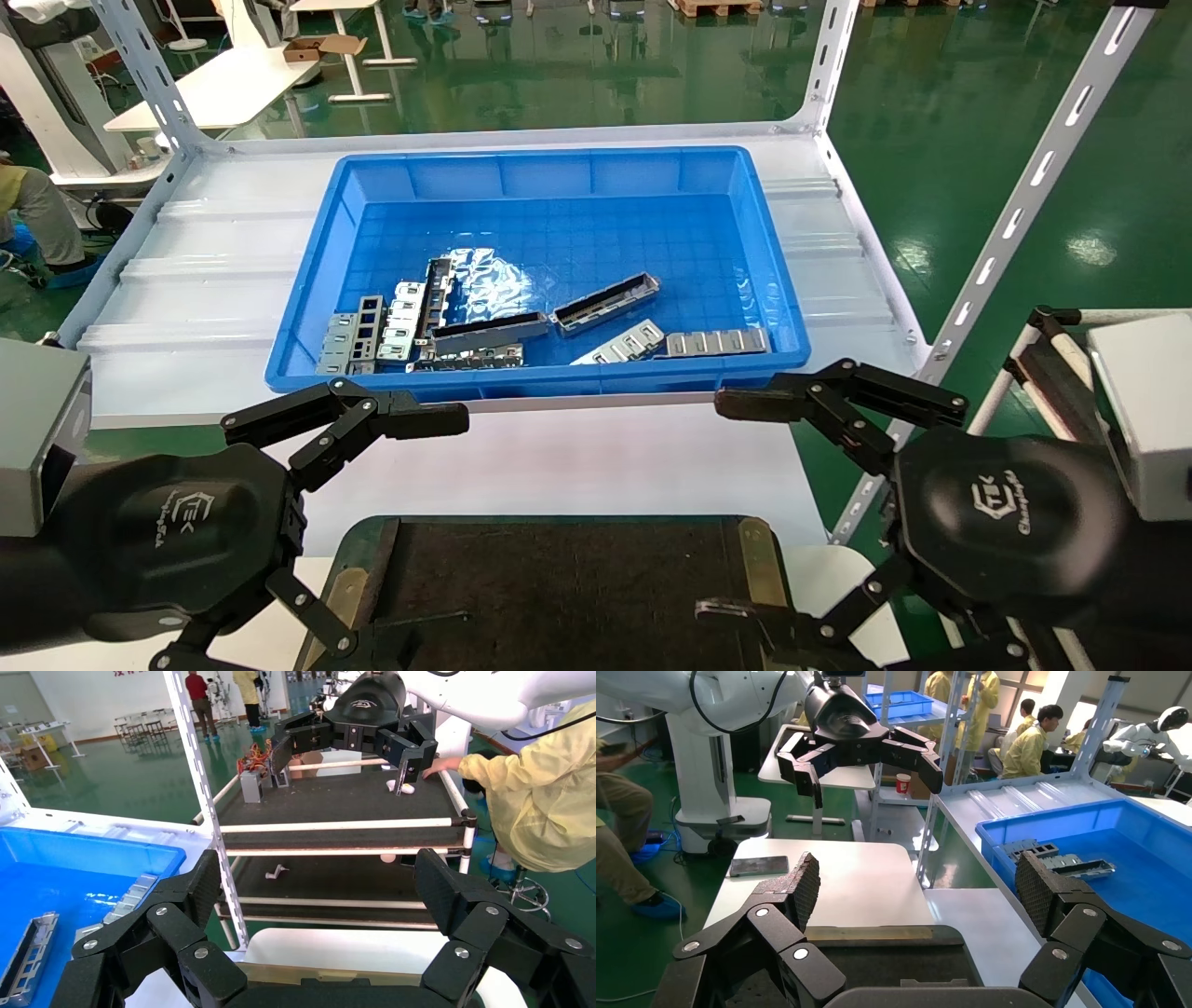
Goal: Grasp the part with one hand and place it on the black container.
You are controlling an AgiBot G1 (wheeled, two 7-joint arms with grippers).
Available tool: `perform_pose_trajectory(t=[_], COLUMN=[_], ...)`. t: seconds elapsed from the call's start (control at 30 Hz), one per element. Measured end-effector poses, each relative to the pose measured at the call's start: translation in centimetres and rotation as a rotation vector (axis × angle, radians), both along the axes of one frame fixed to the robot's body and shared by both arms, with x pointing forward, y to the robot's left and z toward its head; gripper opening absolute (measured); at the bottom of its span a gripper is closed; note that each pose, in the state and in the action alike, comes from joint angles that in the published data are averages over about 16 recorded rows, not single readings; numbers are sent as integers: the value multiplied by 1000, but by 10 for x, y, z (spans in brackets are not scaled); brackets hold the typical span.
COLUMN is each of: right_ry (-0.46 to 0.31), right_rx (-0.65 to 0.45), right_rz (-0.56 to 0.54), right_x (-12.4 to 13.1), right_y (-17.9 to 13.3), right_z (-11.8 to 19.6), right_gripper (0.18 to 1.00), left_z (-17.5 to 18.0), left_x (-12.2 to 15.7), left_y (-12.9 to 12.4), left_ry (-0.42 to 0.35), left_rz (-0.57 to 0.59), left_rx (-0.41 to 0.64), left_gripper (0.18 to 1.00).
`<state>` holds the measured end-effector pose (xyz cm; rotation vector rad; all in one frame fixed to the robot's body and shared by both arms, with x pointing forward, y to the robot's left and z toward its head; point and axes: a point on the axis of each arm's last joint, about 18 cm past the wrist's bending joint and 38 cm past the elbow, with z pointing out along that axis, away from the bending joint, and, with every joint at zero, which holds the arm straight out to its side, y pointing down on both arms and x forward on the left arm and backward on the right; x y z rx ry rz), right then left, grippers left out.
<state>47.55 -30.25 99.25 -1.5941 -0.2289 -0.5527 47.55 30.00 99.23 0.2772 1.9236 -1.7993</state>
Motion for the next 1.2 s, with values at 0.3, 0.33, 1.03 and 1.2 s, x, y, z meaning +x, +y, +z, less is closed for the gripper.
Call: perform_pose_trajectory(t=[0.3,0.33,1.03,1.2], right_ry=[0,0,0,0], right_rx=[0,0,0,0], right_rz=[0,0,0,0], right_x=[0,0,0,0], right_y=[0,0,0,0], right_z=[0,0,0,0], right_gripper=[1001,1001,1001,1001], left_z=[0,0,0,0], left_x=[0,0,0,0], left_y=[0,0,0,0], left_ry=[0,0,0,4], left_rz=[0,0,0,2], left_rx=[0,0,0,-1], left_gripper=[1001,1001,1001,1001])
